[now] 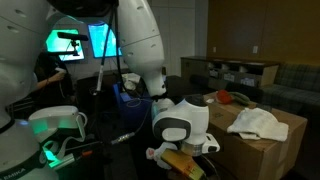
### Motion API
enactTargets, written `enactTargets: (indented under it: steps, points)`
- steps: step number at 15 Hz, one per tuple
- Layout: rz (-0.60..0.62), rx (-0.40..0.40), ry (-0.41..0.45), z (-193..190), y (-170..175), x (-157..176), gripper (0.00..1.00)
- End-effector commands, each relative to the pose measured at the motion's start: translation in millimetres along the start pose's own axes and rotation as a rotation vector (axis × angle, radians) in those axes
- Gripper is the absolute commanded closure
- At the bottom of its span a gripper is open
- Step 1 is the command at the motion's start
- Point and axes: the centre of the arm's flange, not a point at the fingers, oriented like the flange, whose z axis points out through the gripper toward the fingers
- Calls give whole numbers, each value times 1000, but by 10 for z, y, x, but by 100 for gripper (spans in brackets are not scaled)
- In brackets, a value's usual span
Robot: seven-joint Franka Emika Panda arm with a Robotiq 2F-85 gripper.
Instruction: Switch between all the objects on the box and on the table
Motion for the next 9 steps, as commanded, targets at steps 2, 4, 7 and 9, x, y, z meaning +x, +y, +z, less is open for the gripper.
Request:
enactTargets:
  steps: [2,4,7,9]
  points:
    - [62,-76,-10,165,-59,30,60]
    - [87,-99,-7,140,-88,9,48]
    - [99,-143,17,13,-124,3,25]
    - [87,-184,52,-96,-163,17,10]
